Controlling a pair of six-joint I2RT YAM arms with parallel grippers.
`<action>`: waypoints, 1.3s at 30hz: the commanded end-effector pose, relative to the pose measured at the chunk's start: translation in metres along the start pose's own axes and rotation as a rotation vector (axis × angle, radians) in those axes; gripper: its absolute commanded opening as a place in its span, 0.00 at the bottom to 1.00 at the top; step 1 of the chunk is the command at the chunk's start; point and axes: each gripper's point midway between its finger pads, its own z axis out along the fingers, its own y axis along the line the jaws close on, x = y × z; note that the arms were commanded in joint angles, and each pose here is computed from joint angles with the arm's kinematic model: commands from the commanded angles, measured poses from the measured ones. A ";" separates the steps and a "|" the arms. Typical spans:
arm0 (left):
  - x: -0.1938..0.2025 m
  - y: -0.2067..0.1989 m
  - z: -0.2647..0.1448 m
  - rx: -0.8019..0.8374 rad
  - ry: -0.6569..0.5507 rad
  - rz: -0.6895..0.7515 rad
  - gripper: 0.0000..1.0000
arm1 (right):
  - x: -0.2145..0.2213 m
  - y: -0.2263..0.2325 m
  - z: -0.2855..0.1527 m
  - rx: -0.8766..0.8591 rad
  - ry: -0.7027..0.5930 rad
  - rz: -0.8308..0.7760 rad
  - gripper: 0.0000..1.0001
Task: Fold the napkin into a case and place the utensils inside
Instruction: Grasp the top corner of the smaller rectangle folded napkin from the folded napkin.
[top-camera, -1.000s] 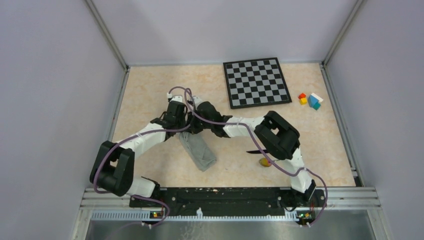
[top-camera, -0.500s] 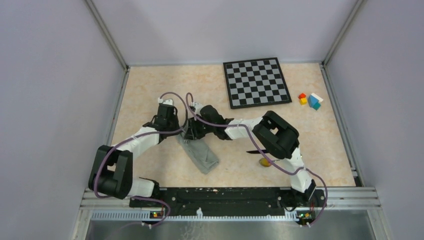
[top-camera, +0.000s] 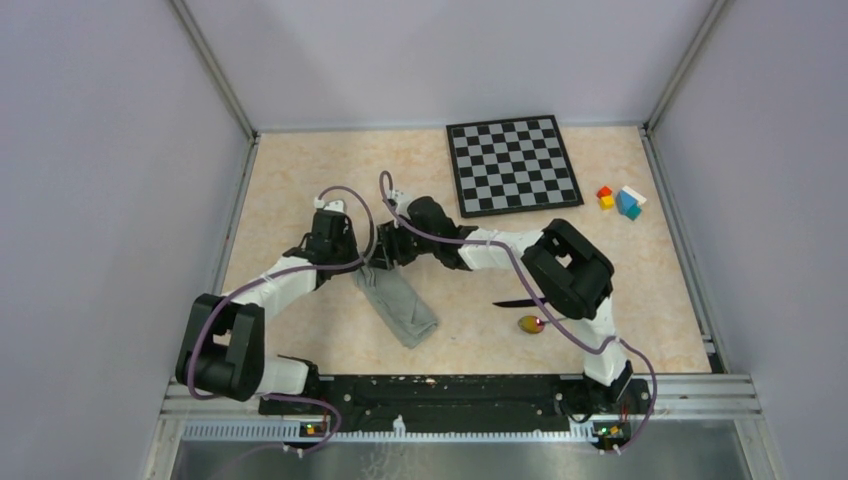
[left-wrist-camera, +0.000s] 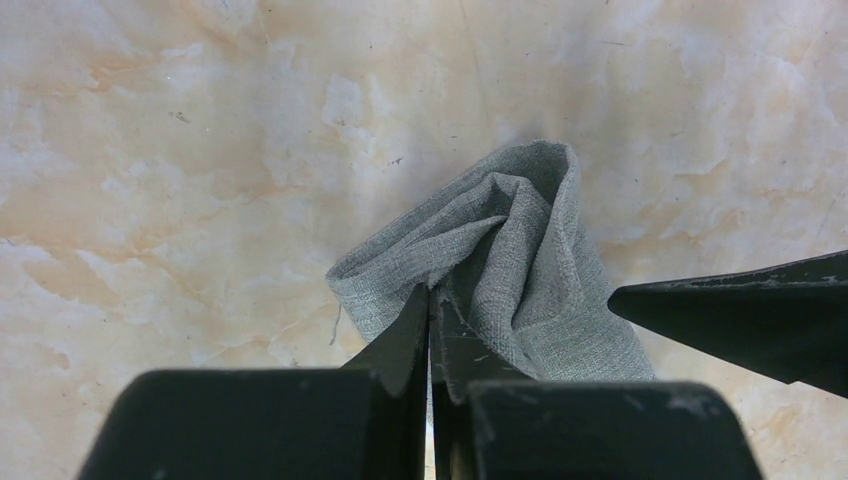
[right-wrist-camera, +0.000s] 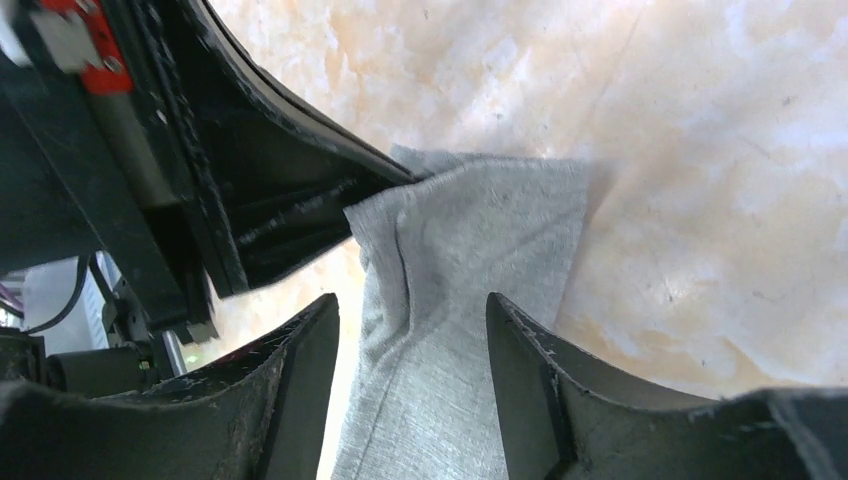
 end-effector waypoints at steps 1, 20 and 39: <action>-0.016 -0.009 -0.006 0.045 -0.060 -0.020 0.00 | -0.034 0.012 0.008 -0.029 -0.053 -0.070 0.54; -0.031 -0.016 -0.015 0.080 -0.115 -0.068 0.00 | -0.002 0.017 0.039 -0.045 0.001 -0.008 0.11; -0.016 -0.012 -0.018 0.098 -0.097 -0.141 0.00 | -0.015 0.028 0.015 -0.079 -0.056 0.132 0.39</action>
